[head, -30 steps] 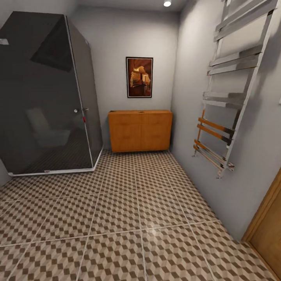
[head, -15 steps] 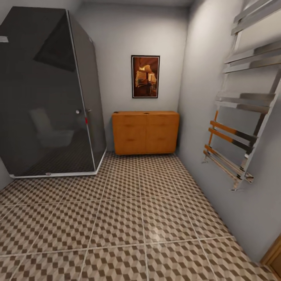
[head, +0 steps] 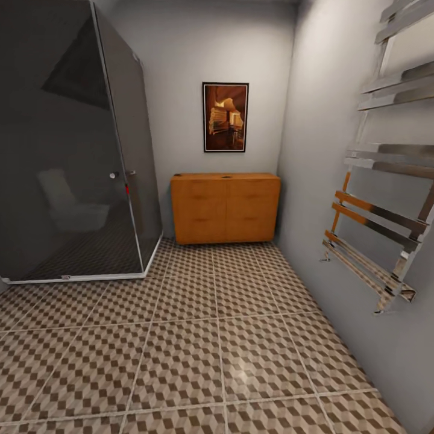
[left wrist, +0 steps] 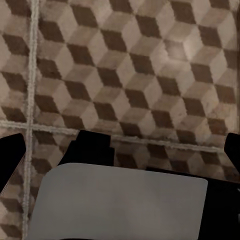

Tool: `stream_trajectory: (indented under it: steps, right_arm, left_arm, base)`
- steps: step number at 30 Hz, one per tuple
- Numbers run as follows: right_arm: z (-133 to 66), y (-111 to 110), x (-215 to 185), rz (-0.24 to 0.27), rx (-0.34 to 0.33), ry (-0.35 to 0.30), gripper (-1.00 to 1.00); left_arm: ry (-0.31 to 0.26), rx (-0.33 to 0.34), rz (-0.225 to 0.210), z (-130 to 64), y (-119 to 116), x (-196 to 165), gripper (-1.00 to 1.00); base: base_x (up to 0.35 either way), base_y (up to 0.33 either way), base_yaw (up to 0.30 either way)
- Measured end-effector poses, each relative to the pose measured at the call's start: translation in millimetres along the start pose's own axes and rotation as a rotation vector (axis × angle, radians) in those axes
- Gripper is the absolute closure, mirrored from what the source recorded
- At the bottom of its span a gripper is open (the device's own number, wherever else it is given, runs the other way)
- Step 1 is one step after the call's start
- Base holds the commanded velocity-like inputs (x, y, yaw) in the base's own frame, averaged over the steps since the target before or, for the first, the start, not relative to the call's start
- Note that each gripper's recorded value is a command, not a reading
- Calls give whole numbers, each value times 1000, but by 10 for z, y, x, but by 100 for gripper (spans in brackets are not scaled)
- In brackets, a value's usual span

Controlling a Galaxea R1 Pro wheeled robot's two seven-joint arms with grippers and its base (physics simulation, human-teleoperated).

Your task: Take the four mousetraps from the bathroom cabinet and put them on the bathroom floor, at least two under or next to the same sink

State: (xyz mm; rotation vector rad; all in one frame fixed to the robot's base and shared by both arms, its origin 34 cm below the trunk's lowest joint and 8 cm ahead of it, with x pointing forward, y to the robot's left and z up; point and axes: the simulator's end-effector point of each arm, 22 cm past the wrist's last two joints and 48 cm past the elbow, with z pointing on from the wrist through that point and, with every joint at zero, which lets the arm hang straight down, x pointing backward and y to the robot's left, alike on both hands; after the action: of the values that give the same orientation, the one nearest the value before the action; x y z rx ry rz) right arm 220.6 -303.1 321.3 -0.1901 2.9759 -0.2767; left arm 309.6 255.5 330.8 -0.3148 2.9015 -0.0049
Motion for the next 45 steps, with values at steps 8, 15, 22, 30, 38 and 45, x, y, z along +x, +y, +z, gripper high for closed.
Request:
stream_trajectory:
  steps: [8, 15, 22, 30, 38, 45]
  right_arm:
    - [1, -5, 0, -2, -1, 0, -100]
    - [1, -7, -2, -2, 0, -1, -100]
    - [2, -15, -19, -1, 2, -9, -100]
    - [1, -13, -25, 1, 2, -12, -100]
    - [-1, -11, -34, 2, 3, -13, -100]
    - [-3, 1, -23, 4, 3, -7, -100]
  left_arm:
    - [2, 1, 0, 0, -9, 7, -100]
    - [2, 1, 0, 0, -11, 7, -100]
    - [3, 1, 0, 0, -10, 11, -100]
    - [3, 1, 1, -1, -10, 10, -100]
    - [0, 2, 0, -3, -14, -3, -100]
    - [-2, 2, 0, -4, -15, -9, -100]
  base:
    - [323, 0, 0]
    - [323, 0, 0]
    - [323, 0, -31]
    - [323, 0, -210]
    - [323, 0, -243]
    - [323, 0, -73]
